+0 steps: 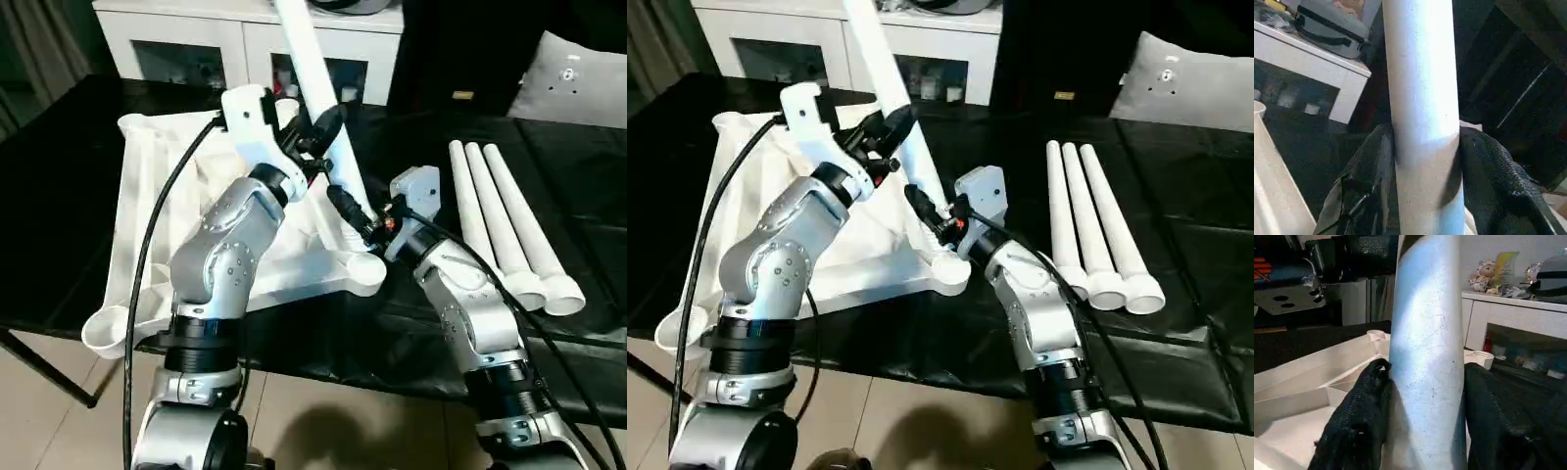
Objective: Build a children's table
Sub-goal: Pick table leg
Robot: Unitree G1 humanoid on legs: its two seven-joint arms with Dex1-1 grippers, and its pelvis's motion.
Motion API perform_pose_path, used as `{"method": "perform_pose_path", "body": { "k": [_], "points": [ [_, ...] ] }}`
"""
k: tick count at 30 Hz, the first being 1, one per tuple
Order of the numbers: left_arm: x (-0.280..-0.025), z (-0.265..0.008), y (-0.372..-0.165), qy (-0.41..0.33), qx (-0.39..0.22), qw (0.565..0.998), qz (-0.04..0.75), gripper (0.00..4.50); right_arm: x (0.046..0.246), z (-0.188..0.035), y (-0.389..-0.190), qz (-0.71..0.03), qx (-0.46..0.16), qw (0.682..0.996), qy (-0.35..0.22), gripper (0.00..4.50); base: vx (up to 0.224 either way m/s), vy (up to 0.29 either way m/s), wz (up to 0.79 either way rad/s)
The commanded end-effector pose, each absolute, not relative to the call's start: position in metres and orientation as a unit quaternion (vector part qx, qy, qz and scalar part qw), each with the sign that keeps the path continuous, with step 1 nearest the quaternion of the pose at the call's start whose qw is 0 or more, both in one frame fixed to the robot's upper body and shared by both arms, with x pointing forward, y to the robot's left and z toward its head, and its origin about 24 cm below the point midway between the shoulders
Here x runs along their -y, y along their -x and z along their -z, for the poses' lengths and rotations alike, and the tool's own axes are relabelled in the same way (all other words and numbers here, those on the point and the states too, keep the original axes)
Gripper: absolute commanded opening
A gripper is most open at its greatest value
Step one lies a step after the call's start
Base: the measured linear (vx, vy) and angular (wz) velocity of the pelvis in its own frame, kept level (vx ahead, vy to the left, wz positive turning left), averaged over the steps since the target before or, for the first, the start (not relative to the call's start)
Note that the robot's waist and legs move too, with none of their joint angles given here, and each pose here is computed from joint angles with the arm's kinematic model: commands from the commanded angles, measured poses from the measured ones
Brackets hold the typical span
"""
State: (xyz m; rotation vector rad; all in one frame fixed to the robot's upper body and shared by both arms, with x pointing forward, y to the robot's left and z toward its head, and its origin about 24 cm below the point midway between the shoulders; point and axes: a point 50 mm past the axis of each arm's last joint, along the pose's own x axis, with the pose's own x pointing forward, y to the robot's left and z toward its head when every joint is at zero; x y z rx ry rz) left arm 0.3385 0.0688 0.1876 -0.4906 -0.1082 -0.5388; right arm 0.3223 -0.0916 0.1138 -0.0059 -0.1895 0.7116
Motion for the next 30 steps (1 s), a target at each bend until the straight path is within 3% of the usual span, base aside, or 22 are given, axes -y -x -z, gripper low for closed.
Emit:
{"method": "perform_pose_path", "body": {
  "k": [1, 9, 11, 14, 17, 30],
  "points": [
    [-0.0559, -0.1843, -0.3346, 0.254, 0.033, 0.921, 0.293, 1.80, 0.0827, -0.1249, -0.3208, -0.367, 0.122, 0.922, 0.008, 1.88, 0.000, 0.000, 0.00],
    [-0.0518, -0.1804, -0.3321, 0.237, 0.018, 0.922, 0.307, 1.80, 0.0819, -0.1237, -0.3208, -0.367, 0.129, 0.921, 0.014, 1.88, 0.000, 0.000, 0.00],
    [-0.0489, -0.1807, -0.3298, 0.252, 0.013, 0.911, 0.326, 2.49, 0.0811, -0.1238, -0.3202, -0.370, 0.131, 0.920, 0.012, 1.88, 0.000, 0.000, 0.00],
    [-0.0491, -0.1811, -0.3295, 0.253, 0.014, 0.911, 0.326, 2.52, 0.0803, -0.1239, -0.3195, -0.373, 0.133, 0.918, 0.012, 1.88, 0.000, 0.000, 0.00],
    [-0.0494, -0.1787, -0.3306, 0.234, 0.008, 0.919, 0.316, 2.93, 0.0793, -0.1209, -0.3185, -0.374, 0.129, 0.918, 0.014, 1.88, 0.000, 0.000, 0.00],
    [-0.0522, -0.1811, -0.3311, 0.247, 0.013, 0.917, 0.314, 2.02, 0.0781, -0.1171, -0.3190, -0.374, 0.122, 0.919, 0.020, 1.88, 0.000, 0.000, 0.00]
  ]
}}
